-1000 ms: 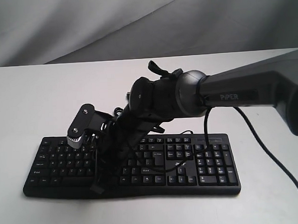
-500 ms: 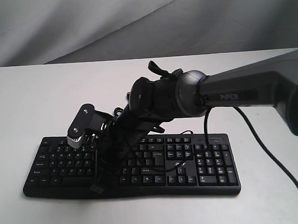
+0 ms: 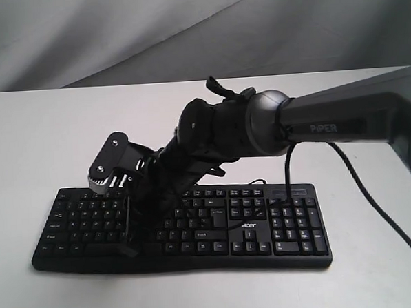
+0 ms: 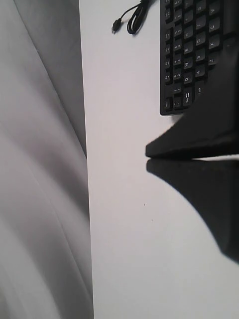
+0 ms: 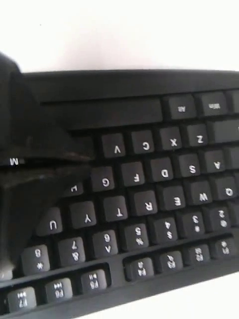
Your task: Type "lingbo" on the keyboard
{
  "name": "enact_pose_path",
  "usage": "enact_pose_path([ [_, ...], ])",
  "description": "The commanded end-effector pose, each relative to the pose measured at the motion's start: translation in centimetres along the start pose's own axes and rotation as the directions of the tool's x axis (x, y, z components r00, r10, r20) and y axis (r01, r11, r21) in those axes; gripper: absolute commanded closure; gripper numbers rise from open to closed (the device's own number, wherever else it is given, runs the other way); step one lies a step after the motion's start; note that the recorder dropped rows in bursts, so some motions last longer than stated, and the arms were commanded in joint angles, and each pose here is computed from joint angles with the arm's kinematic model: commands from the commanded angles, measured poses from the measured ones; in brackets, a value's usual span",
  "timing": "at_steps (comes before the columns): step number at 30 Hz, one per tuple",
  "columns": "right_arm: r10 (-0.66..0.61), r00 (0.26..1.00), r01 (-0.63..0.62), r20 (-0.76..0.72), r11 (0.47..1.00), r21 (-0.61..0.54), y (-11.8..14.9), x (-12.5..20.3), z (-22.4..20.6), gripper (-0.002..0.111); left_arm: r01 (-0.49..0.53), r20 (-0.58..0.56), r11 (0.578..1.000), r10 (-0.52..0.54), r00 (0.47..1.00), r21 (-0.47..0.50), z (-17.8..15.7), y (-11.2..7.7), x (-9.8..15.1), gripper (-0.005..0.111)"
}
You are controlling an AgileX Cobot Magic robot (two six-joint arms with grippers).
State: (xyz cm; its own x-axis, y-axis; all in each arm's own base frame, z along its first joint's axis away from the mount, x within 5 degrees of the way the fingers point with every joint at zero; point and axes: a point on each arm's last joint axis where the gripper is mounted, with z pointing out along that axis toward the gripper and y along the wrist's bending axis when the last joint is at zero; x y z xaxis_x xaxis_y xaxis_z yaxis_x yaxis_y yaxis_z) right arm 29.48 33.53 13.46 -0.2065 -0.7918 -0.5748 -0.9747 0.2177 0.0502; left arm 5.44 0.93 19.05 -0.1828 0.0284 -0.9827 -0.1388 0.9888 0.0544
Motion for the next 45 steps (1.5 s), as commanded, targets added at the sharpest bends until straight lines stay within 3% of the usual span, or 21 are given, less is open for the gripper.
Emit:
enact_pose_path([
  [1, -0.028, 0.999, 0.027, 0.043, 1.0, 0.015, 0.0, -1.5, -0.3, 0.108, 0.005, 0.005, 1.0, -0.005, 1.0, 0.006, 0.0, 0.0, 0.1, 0.106],
  [7, -0.029, 0.999, 0.031, 0.039, 0.998, -0.052, -0.5, -3.0, 1.1, 0.108, 0.005, 0.005, 1.0, -0.005, 1.0, 0.006, 0.0, 0.0, 0.1, 0.106],
  [45, -0.02, 1.0, 0.019, -0.007, 0.999, -0.03, -0.9, -1.5, 2.5, 0.108, 0.005, 0.005, 1.0, -0.005, 1.0, 0.006, 0.0, 0.0, 0.1, 0.106],
])
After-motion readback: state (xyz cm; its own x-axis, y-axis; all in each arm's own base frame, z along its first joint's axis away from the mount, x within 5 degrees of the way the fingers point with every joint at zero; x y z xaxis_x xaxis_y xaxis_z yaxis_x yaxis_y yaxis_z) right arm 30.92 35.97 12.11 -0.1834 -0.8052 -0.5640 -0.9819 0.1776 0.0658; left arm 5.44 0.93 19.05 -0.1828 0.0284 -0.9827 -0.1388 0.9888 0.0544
